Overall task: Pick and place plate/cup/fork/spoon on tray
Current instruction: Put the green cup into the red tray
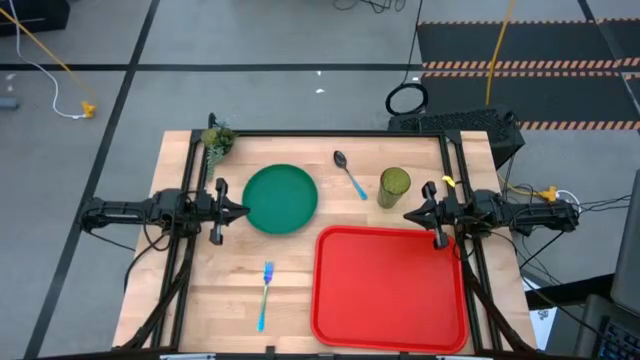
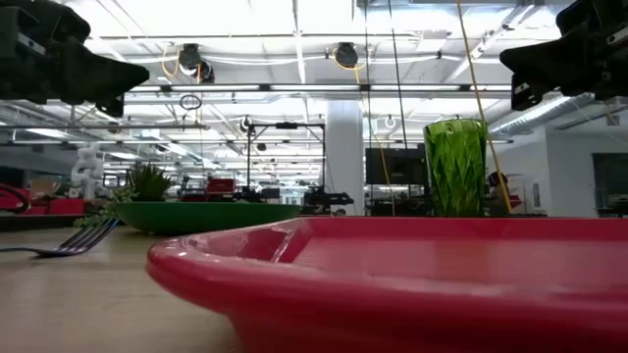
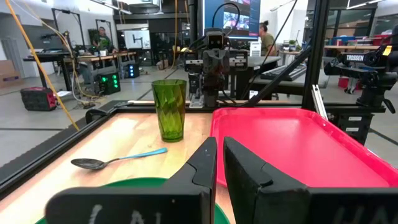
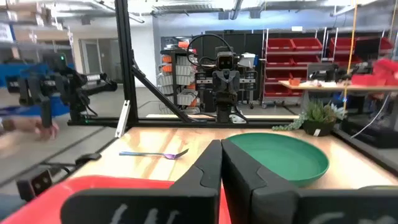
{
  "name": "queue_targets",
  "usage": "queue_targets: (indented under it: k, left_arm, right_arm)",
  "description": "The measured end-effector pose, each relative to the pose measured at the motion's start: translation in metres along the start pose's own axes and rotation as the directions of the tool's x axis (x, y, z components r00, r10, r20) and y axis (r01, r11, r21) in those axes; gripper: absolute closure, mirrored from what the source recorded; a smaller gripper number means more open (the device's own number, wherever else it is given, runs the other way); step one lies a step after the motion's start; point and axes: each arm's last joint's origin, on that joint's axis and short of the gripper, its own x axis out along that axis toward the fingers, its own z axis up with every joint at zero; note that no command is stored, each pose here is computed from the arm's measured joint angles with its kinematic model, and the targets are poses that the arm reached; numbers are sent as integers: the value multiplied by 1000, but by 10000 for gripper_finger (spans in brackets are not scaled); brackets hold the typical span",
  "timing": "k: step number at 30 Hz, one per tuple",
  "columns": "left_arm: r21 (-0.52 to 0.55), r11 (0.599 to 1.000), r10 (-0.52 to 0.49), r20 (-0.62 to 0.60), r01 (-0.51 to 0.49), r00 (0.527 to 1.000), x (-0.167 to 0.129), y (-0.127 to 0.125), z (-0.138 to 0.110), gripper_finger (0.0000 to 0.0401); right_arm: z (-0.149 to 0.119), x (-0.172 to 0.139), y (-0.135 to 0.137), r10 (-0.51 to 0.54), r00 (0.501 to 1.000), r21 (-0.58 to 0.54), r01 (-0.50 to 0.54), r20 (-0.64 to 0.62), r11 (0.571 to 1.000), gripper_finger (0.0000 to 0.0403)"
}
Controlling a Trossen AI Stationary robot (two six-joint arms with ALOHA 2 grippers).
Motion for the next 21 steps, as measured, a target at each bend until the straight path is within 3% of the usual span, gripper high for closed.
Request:
queue_targets:
  k: [21]
  left_arm:
    - [0, 1000, 0, 0, 0, 1000, 0, 0, 0, 368]
  right_arm:
    - [3, 0, 0, 0, 999, -29, 1, 36, 1000, 403]
